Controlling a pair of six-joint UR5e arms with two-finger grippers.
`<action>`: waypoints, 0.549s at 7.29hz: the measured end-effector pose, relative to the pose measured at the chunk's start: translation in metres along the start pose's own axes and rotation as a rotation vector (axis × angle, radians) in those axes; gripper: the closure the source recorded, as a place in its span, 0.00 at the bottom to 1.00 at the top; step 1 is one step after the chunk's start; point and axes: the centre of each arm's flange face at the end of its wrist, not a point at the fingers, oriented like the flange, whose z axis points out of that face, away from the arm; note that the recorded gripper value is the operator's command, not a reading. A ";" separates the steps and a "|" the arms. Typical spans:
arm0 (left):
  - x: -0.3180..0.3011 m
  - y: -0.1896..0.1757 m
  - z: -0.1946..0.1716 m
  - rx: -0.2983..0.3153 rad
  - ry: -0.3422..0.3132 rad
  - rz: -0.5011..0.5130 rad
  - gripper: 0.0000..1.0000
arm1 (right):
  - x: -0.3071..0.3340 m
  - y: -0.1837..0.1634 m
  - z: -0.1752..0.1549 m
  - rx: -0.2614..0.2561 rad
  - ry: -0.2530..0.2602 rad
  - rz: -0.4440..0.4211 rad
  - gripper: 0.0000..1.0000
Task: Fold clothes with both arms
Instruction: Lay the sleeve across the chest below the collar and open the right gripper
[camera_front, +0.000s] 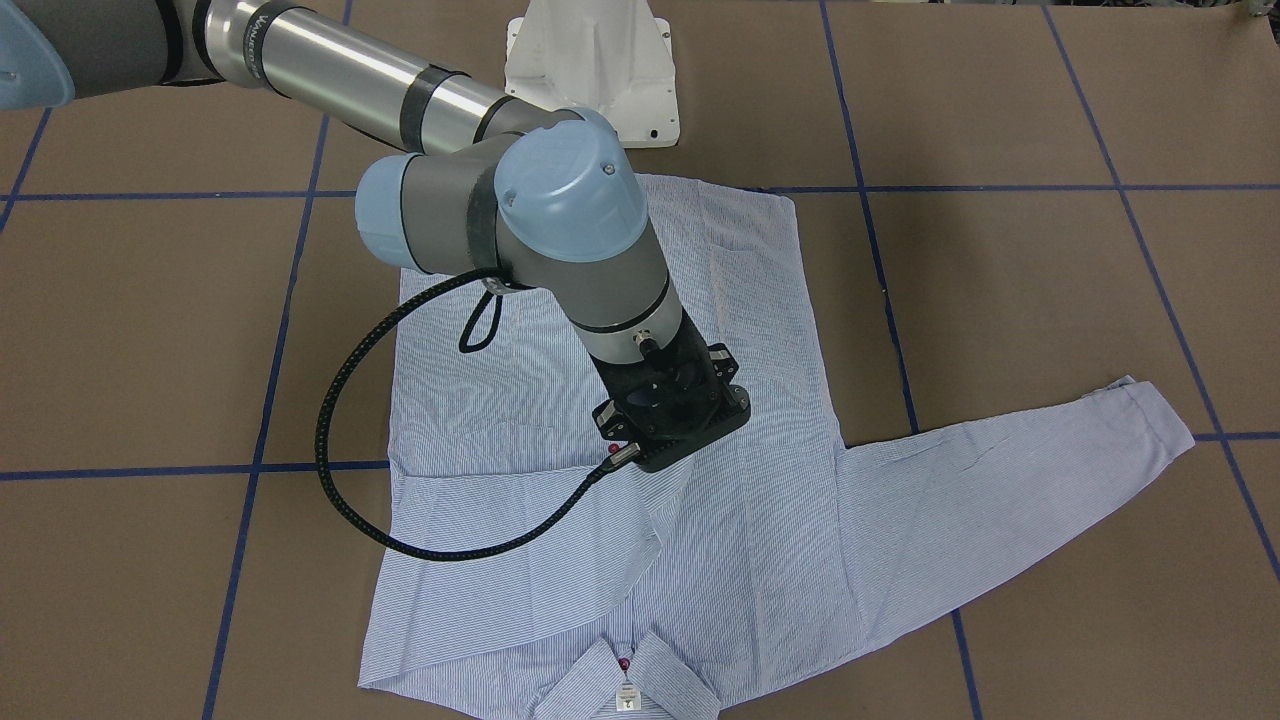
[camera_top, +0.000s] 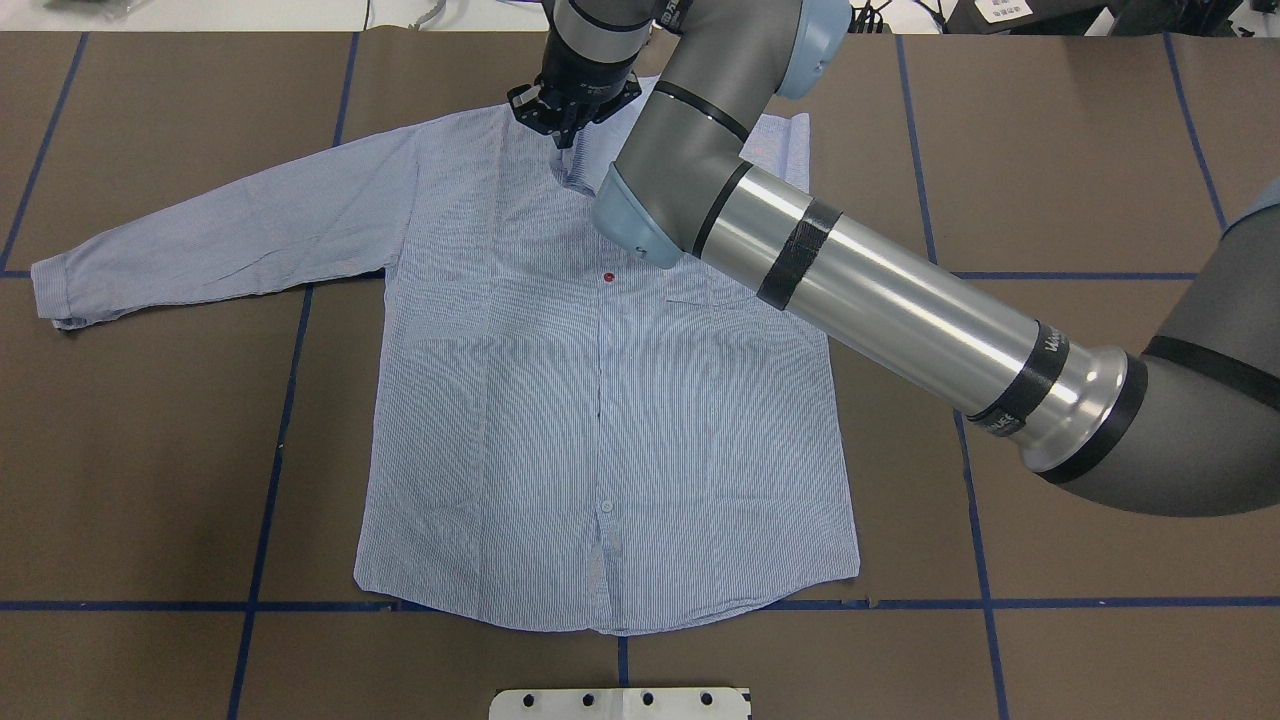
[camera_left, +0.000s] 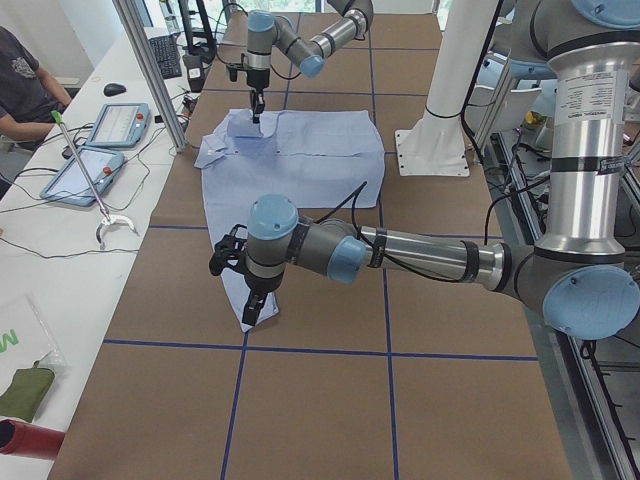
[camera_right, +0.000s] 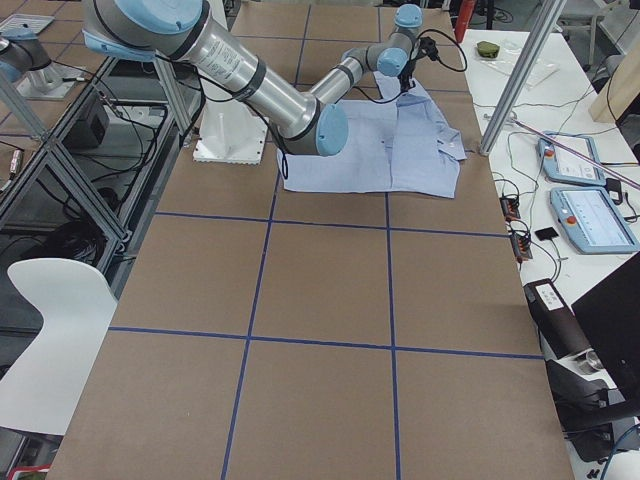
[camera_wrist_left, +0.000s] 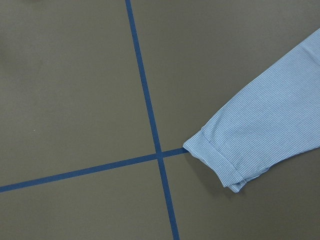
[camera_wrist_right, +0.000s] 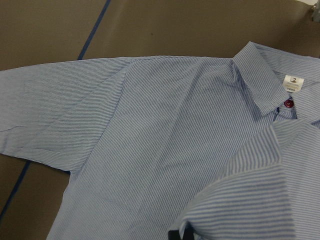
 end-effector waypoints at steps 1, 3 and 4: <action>0.000 -0.001 0.000 0.000 0.000 -0.001 0.01 | -0.004 0.003 0.004 0.002 0.000 0.000 1.00; 0.001 -0.002 -0.001 0.002 0.000 -0.001 0.01 | -0.008 0.014 0.029 -0.003 0.038 0.000 1.00; 0.001 -0.002 -0.001 0.002 0.000 -0.001 0.01 | -0.016 0.017 0.044 -0.003 0.066 -0.003 1.00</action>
